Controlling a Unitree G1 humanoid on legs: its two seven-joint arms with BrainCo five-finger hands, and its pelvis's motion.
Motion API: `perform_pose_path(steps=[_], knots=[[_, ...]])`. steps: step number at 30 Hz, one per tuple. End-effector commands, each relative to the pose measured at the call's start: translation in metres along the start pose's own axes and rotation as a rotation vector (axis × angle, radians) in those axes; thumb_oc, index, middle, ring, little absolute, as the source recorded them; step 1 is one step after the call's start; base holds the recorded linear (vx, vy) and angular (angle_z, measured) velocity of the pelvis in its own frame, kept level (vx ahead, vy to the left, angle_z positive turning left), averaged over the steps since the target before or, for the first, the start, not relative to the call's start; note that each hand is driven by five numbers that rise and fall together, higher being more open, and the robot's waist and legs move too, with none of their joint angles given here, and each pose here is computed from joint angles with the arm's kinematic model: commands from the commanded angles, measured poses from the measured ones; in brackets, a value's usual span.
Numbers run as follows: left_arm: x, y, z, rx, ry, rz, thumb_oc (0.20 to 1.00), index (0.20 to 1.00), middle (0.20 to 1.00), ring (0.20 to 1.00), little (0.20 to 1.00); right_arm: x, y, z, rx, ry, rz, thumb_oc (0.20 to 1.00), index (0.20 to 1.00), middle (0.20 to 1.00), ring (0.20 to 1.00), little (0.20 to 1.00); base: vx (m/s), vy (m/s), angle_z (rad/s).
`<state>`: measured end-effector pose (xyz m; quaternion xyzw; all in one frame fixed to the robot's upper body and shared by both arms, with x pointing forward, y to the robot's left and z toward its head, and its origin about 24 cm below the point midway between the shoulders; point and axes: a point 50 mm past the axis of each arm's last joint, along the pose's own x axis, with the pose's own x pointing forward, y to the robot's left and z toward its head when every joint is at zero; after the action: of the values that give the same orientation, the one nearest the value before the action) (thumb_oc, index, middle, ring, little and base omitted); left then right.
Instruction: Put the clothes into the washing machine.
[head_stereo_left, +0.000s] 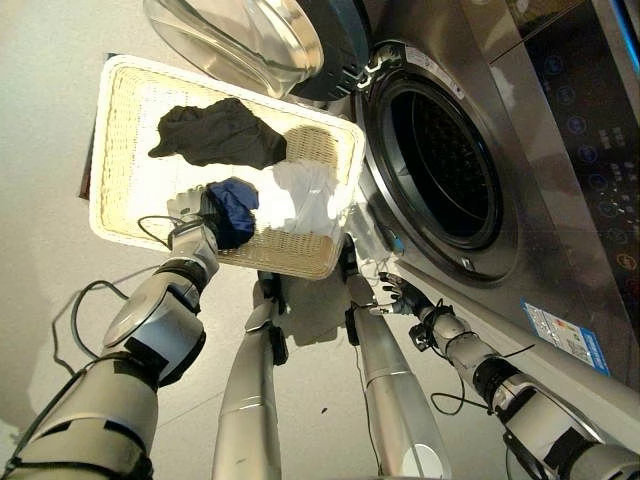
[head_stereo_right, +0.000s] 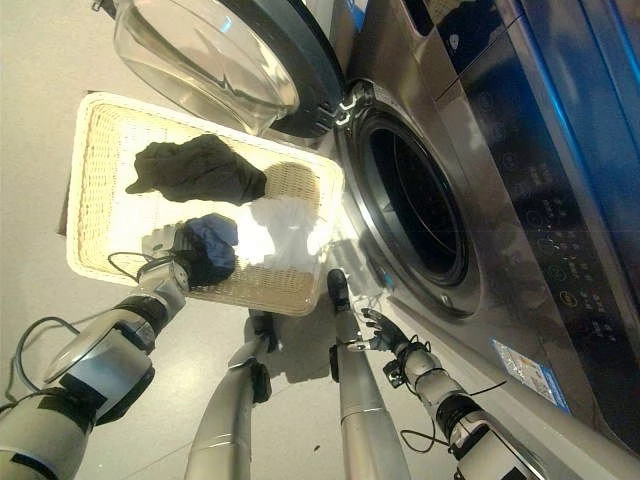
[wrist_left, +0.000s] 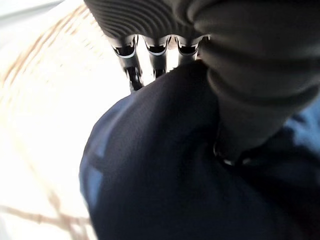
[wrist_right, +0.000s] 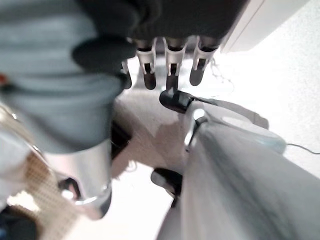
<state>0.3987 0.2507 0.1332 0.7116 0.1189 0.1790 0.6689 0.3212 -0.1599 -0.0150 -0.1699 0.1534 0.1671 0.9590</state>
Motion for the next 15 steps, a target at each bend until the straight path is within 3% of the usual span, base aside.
perform_pose_path(steps=[1, 6, 10, 13, 14, 15], knots=[[-0.021, -0.046, 0.000, 0.177, 0.002, -0.177, 0.200, 0.200, 0.200, 0.200, 0.200, -0.003, 0.000, 0.007, 0.009, -0.074, 0.008, 1.000, 1.000, 1.000, 1.000, 1.000, 0.00, 0.000, 0.00], [-0.024, -0.048, 0.009, 0.180, -0.022, -0.157, 0.200, 0.200, 0.200, 0.200, 0.200, -0.002, 0.001, 0.012, 0.031, -0.105, -0.003, 1.000, 1.000, 1.000, 1.000, 1.000, 0.00, 0.000, 0.00], [-0.027, -0.056, 0.011, -0.213, 0.045, -0.193, 0.200, 0.200, 0.200, 0.200, 0.200, -0.001, 0.002, 0.024, 0.061, -0.183, -0.013, 1.000, 1.000, 1.000, 1.000, 1.000, -0.02, -0.012, 0.01], [-0.027, -0.056, 0.009, -0.356, 0.074, -0.181, 0.213, 0.213, 0.213, 0.213, 0.213, -0.001, 0.002, 0.031, 0.074, -0.222, -0.021, 1.000, 1.000, 1.000, 1.000, 1.000, -0.01, -0.010, 0.01], [-0.024, -0.053, 0.001, -0.588, 0.119, -0.130, 0.200, 0.200, 0.200, 0.200, 0.200, -0.003, 0.000, 0.044, 0.097, -0.289, -0.040, 1.000, 1.000, 1.000, 1.000, 1.000, -0.04, -0.040, 0.03], [-0.023, -0.051, -0.003, -0.662, 0.136, -0.100, 0.200, 0.200, 0.200, 0.200, 0.200, -0.004, -0.001, 0.050, 0.107, -0.313, -0.049, 1.000, 1.000, 1.000, 1.000, 1.000, -0.04, -0.048, 0.04]])
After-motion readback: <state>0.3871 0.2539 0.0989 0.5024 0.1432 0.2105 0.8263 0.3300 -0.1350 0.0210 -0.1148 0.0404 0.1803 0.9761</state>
